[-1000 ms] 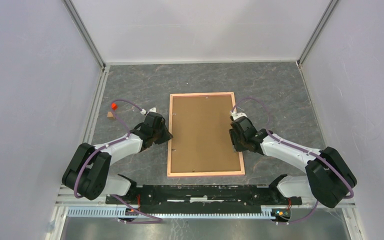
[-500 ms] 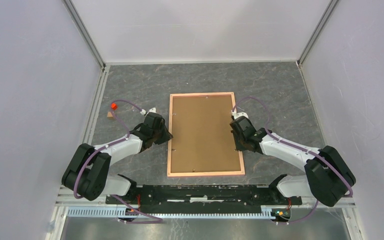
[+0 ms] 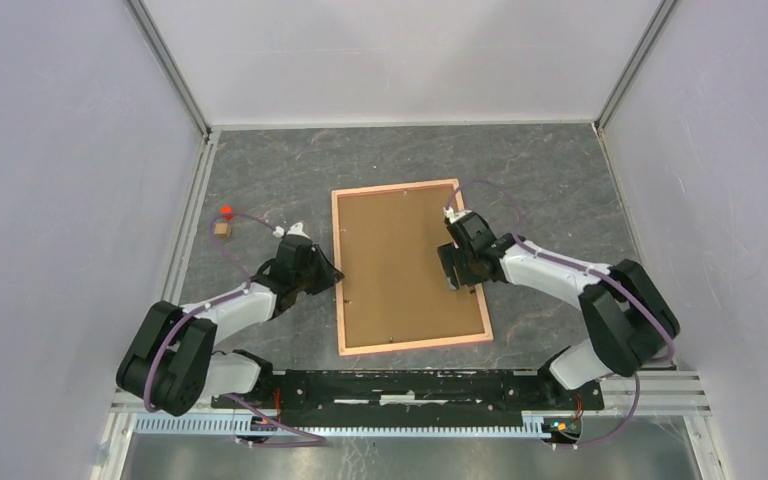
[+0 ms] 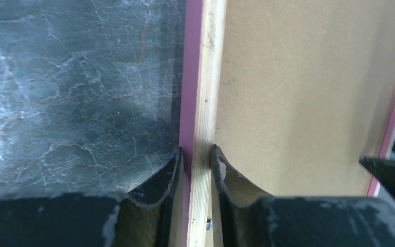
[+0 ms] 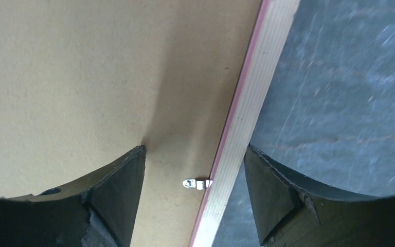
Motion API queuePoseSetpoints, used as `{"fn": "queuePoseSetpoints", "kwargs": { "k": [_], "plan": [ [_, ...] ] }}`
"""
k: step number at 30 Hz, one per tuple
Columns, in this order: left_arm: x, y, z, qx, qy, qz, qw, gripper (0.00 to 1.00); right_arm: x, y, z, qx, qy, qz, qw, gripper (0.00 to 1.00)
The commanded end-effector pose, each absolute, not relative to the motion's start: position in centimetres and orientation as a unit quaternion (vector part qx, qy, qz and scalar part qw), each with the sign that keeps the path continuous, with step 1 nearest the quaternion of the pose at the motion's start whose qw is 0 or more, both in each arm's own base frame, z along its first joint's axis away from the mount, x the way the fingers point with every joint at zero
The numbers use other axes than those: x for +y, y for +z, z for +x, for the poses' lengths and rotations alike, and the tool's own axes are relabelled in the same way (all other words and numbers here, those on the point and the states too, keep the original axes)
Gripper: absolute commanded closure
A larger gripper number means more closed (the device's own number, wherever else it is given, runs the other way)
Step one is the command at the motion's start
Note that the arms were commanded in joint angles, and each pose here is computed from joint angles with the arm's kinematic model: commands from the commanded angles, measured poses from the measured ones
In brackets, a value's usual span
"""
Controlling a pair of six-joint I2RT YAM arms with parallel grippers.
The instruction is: Put the photo into the frame
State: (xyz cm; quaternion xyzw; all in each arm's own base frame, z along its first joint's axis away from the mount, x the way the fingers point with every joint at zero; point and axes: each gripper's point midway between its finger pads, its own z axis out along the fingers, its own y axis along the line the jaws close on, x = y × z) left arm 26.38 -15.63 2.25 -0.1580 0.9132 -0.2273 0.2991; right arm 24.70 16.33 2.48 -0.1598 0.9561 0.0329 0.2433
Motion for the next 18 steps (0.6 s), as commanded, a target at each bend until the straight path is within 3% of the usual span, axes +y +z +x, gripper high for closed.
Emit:
{"fn": "queuePoseSetpoints", "kwargs": {
  "k": [1, 7, 10, 14, 18],
  "plan": [
    [-19.5, 1.1, 20.5, 0.912, -0.336, -0.134, 0.192, 0.74, 21.0, 5.7, 31.9, 0.925, 0.098, -0.176, 0.322, 0.25],
    [-25.2, 4.3, 16.0, 0.899, -0.397, -0.029, 0.181, 0.35, 23.2, 7.8, 40.8, 0.910, 0.111, -0.182, 0.355, 0.21],
    [-28.1, 6.0, 14.7, 0.887, -0.420, 0.011, 0.192, 0.22, 25.5, 8.3, 44.2, 0.906, 0.133, -0.197, 0.351, 0.20],
    [-31.0, 7.2, 13.6, 0.871, -0.453, 0.046, 0.185, 0.15, 26.9, 8.9, 45.9, 0.907, 0.145, -0.207, 0.337, 0.20],
    [-31.3, 7.3, 13.4, 0.869, -0.450, 0.064, 0.196, 0.10, 23.2, 10.6, 45.5, 0.917, 0.073, -0.180, 0.348, 0.17]
  ]
}}
